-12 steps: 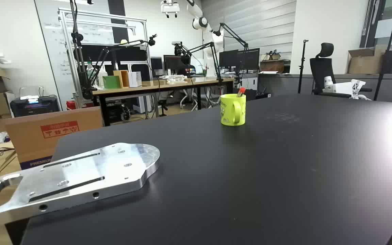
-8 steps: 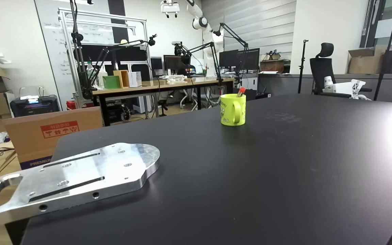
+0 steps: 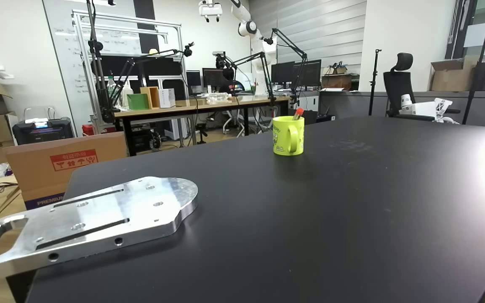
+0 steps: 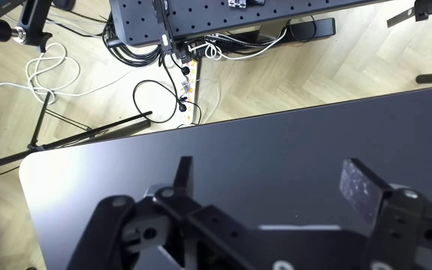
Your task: Take the pen out of the mug and place it on the table
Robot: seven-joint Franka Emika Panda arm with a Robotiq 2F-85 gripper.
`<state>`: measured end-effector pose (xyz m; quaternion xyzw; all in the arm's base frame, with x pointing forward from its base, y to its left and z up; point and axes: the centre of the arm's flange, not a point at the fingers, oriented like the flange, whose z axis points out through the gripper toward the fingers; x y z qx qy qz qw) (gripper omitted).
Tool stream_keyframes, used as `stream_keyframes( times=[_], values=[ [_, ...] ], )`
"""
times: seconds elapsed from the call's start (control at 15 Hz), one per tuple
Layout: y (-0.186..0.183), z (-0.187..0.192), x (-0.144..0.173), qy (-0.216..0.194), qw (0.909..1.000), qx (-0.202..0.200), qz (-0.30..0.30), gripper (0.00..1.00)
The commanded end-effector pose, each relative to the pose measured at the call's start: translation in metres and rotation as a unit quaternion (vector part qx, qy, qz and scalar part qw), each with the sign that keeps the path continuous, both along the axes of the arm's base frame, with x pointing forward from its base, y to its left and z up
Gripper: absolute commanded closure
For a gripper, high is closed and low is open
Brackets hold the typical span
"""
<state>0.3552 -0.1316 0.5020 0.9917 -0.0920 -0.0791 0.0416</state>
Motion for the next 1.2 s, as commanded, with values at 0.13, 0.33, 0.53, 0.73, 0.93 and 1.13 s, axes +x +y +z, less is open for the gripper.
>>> stream_keyframes(
  times=[0.13, 0.33, 0.53, 0.73, 0.93, 1.13],
  values=[
    [-0.024, -0.003, 0.038, -0.023, 0.9994, 0.006, -0.025, 0.0],
    [-0.041, -0.011, 0.082, -0.04, 0.9987, 0.013, -0.029, 0.0],
    [-0.047, -0.021, 0.135, -0.045, 0.998, 0.031, -0.033, 0.0],
    [-0.028, -0.032, 0.198, -0.05, 0.9972, 0.048, -0.028, 0.0],
    [0.009, -0.044, 0.251, -0.051, 0.9965, 0.065, -0.016, 0.0],
    [0.063, -0.057, 0.293, -0.048, 0.9935, 0.09, -0.051, 0.0]
  ],
)
